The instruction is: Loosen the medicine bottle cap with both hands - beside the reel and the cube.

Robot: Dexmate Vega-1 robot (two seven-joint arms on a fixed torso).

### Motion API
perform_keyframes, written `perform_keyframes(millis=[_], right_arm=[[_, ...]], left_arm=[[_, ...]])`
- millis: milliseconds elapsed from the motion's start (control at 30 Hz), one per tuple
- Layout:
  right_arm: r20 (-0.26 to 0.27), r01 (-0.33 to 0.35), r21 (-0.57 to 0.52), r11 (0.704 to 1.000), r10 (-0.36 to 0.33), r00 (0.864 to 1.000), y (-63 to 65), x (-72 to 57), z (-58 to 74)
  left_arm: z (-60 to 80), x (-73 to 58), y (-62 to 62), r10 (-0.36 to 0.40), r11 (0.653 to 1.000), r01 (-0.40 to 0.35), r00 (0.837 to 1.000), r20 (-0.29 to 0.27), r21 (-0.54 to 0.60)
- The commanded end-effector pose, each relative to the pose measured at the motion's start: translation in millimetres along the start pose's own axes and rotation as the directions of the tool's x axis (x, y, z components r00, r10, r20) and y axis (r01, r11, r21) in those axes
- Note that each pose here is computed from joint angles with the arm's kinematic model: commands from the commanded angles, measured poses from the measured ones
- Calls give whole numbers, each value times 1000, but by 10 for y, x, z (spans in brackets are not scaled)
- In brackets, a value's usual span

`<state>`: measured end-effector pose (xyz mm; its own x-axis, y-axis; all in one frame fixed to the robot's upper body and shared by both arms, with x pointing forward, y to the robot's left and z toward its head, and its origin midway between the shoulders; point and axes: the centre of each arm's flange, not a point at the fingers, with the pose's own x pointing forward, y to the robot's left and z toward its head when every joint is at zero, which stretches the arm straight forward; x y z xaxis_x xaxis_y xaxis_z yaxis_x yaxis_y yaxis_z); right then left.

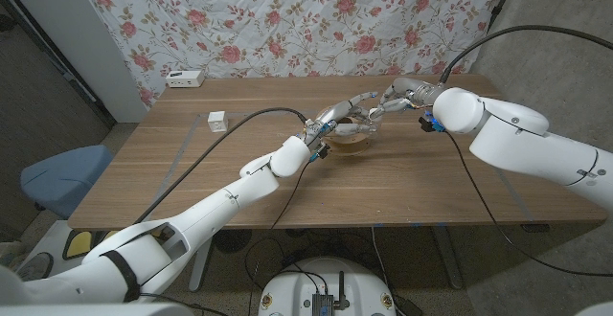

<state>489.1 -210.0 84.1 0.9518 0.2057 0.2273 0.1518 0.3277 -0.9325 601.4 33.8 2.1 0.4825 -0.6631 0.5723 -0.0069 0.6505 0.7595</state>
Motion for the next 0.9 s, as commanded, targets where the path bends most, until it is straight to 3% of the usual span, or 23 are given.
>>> perform_keyframes(millis=[33,900], right_arm=[[2,19,2,1000,-19,1000,23,13,-6],[6,9,15,1000,-9,1000,4,42,-18]], left_arm=[[-13,19,-6,-3,1000,3,1000,-1,-2],[-28,40,13,-7,1000,7,1000,1,-3]])
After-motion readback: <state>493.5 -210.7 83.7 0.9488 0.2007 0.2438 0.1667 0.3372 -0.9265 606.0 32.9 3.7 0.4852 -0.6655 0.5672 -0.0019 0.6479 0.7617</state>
